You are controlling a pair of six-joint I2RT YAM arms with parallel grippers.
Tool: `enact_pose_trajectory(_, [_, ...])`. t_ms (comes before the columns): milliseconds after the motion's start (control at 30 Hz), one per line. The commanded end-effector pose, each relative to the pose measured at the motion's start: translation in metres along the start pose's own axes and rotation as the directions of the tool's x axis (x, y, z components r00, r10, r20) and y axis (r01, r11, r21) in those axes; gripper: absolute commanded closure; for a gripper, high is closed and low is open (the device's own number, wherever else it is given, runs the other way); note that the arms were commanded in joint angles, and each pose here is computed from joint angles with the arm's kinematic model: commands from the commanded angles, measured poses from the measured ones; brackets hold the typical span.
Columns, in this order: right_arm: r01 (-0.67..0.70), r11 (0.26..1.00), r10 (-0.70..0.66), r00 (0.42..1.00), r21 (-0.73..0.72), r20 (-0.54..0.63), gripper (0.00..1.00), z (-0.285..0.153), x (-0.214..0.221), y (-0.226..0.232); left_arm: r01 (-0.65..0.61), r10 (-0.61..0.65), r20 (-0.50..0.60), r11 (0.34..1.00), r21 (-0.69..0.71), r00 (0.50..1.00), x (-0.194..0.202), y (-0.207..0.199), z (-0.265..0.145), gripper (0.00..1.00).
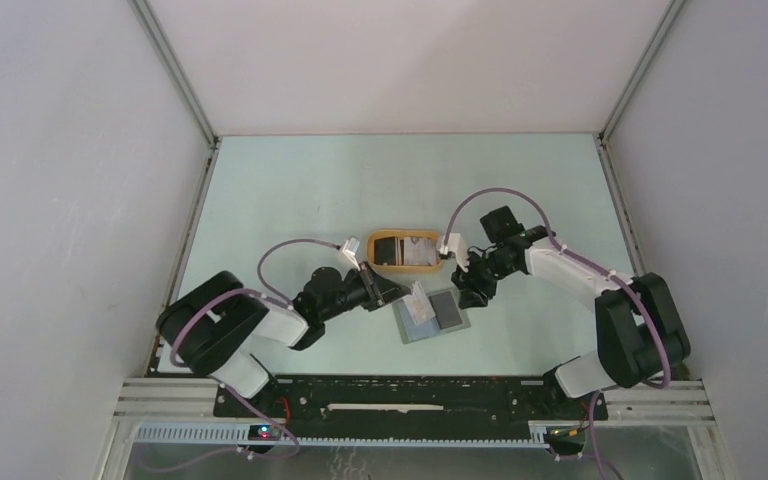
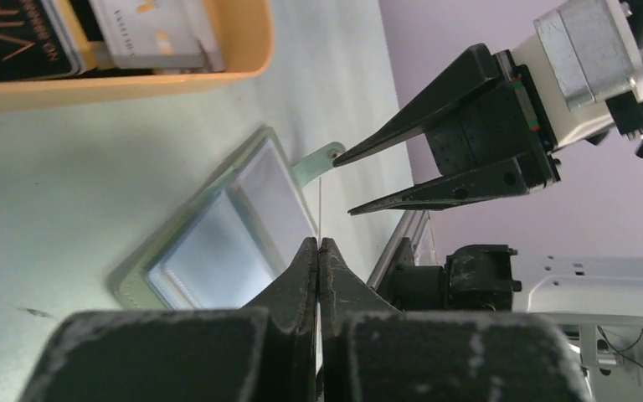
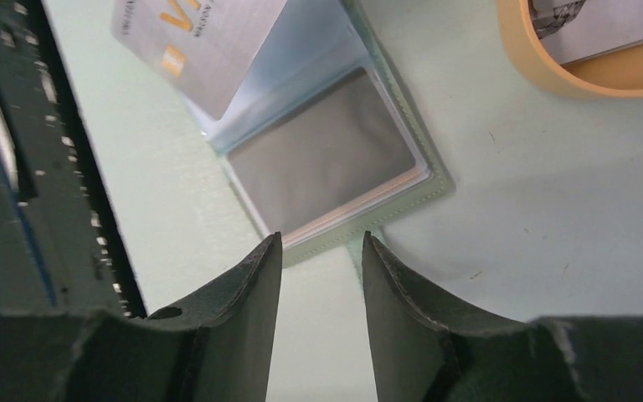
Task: Put the credit cards into the card holder
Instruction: Pick up the credit card from the storage box, then insert the credit card into the card holder.
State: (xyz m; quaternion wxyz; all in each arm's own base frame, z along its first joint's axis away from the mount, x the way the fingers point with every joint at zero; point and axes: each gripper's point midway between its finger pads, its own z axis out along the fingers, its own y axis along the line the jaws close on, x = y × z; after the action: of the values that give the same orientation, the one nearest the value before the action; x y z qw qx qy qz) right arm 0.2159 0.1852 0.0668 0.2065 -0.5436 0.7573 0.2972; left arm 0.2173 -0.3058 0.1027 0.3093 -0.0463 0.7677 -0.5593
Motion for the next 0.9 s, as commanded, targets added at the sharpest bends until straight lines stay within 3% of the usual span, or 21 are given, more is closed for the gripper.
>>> enact_pose_trajectory(0, [0.067,0.992,-0.056,0.994,0.109,-0.095,0.51,0.009,0.007,-0.023,0.041,-0.042,0.027,0.998,0.047,0.999,-0.003,-0.001,0.005,1.00])
enact_pose_trajectory(267, [0.083,0.991,-0.063,0.980,0.102,-0.186,0.51,0.025,0.018,-0.023,0.089,-0.089,-0.002,0.996,-0.011,0.996,0.009,0.020,0.006,1.00])
enact_pose_trajectory(867, [0.049,0.995,-0.028,0.972,0.084,-0.235,0.53,0.033,0.026,-0.022,0.116,-0.120,-0.063,0.991,-0.059,0.991,0.020,0.035,0.021,1.00])
